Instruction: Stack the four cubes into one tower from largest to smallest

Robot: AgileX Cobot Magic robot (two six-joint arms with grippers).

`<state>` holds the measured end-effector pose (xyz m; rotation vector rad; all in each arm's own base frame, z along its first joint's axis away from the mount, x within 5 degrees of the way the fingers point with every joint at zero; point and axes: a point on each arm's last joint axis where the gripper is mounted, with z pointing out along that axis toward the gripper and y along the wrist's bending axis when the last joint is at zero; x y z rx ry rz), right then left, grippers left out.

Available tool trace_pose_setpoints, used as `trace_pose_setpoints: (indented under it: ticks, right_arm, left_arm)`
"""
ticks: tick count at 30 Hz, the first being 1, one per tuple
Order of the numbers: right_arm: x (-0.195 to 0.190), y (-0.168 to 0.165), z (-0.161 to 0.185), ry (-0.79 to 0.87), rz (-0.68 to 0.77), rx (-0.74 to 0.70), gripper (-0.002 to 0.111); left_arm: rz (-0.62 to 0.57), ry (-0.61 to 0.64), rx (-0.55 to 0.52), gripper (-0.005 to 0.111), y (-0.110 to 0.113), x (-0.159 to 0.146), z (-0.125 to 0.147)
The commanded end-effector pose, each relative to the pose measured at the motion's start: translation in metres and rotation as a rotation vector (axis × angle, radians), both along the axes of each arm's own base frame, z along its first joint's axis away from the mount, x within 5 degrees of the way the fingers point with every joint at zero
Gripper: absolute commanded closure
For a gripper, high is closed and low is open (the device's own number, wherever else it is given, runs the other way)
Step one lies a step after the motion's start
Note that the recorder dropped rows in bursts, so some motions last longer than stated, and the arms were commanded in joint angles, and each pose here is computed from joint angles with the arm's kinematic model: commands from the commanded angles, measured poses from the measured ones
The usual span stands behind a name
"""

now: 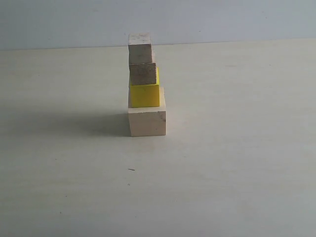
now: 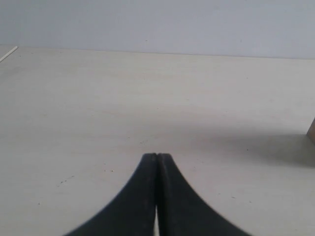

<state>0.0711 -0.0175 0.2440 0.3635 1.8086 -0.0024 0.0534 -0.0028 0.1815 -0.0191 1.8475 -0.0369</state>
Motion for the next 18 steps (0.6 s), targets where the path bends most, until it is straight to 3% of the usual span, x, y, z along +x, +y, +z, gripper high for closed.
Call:
trace_pose_setpoints:
  ticks: [1,7,13,18]
  right_arm:
    - [0.001,0.008,-0.024,-0.051,0.082,0.01,0.108]
    - [-0.005,0.017,-0.054,-0.049,0.199,-0.024,0.108]
    - [-0.008,0.018,-0.053,-0.073,0.238,-0.132,0.108]
    - [-0.011,0.019,-0.059,-0.016,0.247,-0.125,0.108]
  left_arm:
    - [-0.001,-0.011,0.002,0.107,0.0,0.0,0.0]
    - [-0.001,-0.011,0.002,0.107,0.0,0.0,0.0]
    - [-0.001,-0.011,0.002,0.107,0.0,0.0,0.0]
    - [-0.001,-0.011,0.002,0.107,0.0,0.0,0.0]
